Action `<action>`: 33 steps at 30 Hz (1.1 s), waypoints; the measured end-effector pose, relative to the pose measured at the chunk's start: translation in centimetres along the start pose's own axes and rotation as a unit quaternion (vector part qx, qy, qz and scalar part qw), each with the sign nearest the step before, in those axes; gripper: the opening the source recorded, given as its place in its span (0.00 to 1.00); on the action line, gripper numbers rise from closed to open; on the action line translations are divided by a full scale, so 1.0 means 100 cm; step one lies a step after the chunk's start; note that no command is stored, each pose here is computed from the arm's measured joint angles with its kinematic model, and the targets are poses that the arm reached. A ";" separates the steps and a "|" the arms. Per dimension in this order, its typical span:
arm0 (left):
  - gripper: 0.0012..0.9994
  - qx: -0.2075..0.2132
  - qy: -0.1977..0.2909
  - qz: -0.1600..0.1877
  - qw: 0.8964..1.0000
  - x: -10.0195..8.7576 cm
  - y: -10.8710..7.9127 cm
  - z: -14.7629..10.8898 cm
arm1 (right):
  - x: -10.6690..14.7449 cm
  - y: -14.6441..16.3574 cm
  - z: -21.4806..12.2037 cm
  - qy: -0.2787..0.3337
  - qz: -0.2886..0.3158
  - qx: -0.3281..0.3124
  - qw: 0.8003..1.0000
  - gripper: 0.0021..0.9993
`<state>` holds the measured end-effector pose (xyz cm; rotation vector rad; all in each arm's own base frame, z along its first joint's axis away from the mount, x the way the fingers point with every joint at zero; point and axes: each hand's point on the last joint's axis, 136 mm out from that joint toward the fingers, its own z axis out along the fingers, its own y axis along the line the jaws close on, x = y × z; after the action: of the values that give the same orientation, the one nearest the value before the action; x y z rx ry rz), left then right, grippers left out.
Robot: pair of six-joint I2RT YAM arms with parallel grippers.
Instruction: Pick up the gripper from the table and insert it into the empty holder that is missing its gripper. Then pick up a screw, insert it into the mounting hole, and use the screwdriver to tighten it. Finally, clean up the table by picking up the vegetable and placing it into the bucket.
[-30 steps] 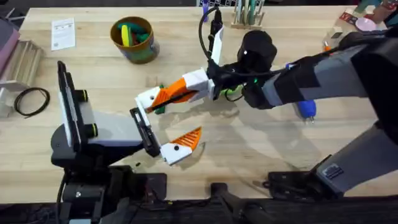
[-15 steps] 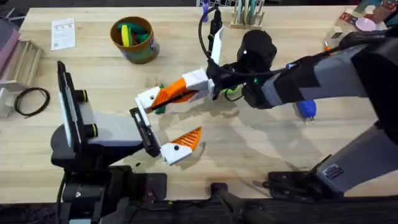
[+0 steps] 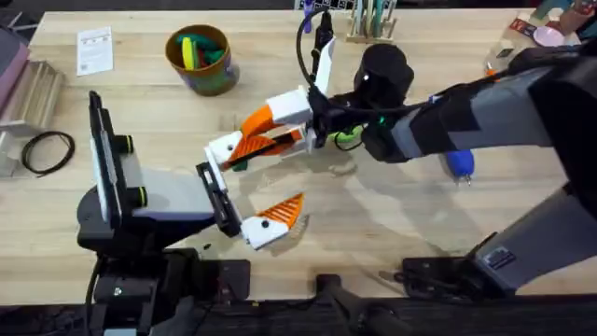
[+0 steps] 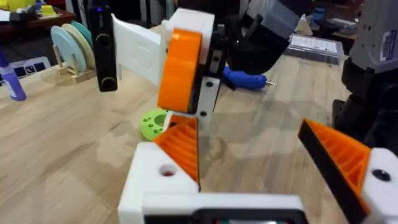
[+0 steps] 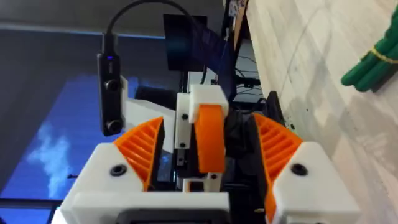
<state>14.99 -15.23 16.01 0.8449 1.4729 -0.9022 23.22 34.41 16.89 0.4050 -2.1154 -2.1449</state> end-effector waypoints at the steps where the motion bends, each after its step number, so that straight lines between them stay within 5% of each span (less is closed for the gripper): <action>1: 0.99 0.000 0.000 0.000 1.000 0.000 0.000 0.000 | -0.001 0.001 -0.001 -0.002 -0.003 0.001 1.000 0.77; 10: 0.99 0.000 0.000 0.000 1.000 0.000 0.000 0.000 | -0.022 0.022 -0.058 -0.076 0.014 0.061 0.995 0.77; 19: 0.99 0.000 0.000 0.000 1.000 0.000 0.000 0.000 | -0.033 0.046 -0.117 -0.152 -0.007 0.213 0.965 0.78; 25: 0.99 0.000 0.000 0.000 1.000 0.000 0.000 0.000 | -0.030 0.046 -0.140 -0.157 -0.041 0.382 0.910 0.78; 33: 0.99 0.000 0.000 0.000 1.000 0.000 0.000 0.000 | -0.018 0.036 -0.173 -0.141 -0.078 0.584 0.796 0.78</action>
<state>14.99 -15.23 16.01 0.8452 1.4726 -0.9019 28.95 18.09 20.68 0.3261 -3.4503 -0.6379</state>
